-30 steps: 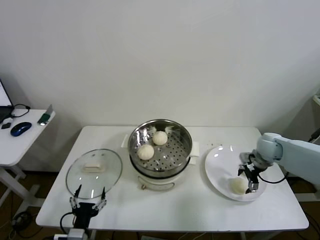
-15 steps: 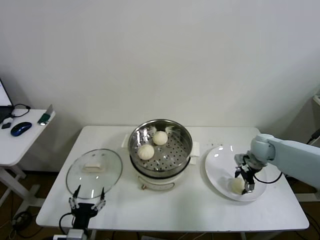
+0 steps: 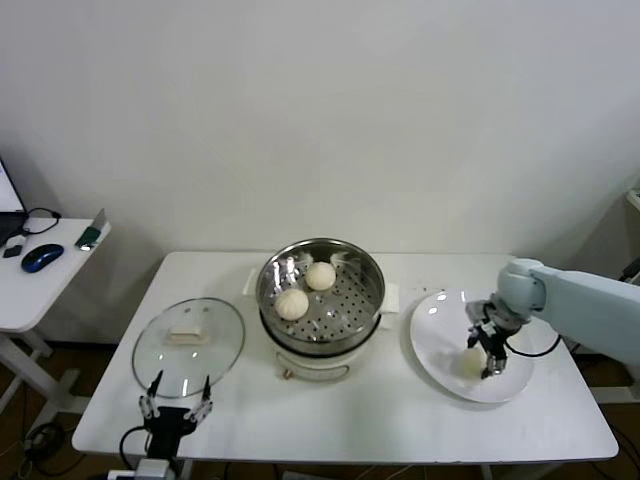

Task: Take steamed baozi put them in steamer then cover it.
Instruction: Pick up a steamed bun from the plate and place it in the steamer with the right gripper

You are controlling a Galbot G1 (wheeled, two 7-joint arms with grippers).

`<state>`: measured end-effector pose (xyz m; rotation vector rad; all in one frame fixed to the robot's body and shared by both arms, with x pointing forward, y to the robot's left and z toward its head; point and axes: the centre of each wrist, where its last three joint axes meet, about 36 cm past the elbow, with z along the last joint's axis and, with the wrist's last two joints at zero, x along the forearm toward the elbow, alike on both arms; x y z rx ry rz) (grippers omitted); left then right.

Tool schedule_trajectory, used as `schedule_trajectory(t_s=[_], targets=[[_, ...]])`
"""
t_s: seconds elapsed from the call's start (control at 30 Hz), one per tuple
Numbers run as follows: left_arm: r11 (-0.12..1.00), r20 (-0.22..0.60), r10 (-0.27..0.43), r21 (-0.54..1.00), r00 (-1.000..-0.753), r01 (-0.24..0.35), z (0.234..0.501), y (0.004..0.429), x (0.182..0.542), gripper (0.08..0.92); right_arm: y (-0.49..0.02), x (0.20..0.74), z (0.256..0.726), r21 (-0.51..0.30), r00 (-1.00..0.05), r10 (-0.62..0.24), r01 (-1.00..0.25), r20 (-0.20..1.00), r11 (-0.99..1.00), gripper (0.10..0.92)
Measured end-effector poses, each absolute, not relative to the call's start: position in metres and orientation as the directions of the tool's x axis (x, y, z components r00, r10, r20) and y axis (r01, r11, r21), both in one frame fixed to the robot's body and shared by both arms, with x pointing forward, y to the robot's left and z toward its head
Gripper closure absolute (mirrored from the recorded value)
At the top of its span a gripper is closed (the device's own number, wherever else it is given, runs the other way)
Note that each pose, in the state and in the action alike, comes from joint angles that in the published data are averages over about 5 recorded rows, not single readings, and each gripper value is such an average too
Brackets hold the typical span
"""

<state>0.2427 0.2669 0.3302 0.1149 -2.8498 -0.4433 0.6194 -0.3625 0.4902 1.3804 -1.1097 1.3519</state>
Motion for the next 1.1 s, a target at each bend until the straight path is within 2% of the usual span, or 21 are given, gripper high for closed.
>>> schedule_trajectory(t_s=[0.27, 0.47, 0.63, 0.87, 1.1], targets=[[0.949, 0.237, -0.113, 0.313, -0.965, -0.035, 0.332, 0.266, 0.241, 0.177, -0.321, 0.650, 0.573, -0.061, -0.058, -0.021, -0.877, 0.998, -0.476, 0.335], [0.948, 0.240, -0.113, 0.318, -0.964, -0.032, 0.332, 0.266, 0.240, 0.177, -0.277, 0.667, 0.648, -0.100, -0.117, -0.020, -0.734, 0.993, -0.671, 0.335], [0.949, 0.236, -0.111, 0.315, -0.965, -0.032, 0.333, 0.264, 0.240, 0.177, -0.229, 0.672, 0.692, -0.112, -0.154, -0.025, -0.592, 0.988, -0.798, 0.335], [0.950, 0.231, -0.115, 0.311, -0.966, -0.038, 0.336, 0.263, 0.240, 0.177, -0.147, 0.661, 0.717, -0.105, -0.164, -0.048, -0.359, 0.985, -0.927, 0.335], [0.951, 0.230, -0.124, 0.306, -0.965, -0.049, 0.338, 0.266, 0.237, 0.177, -0.073, 0.648, 0.700, -0.053, -0.144, -0.032, -0.146, 0.989, -0.988, 0.335]])
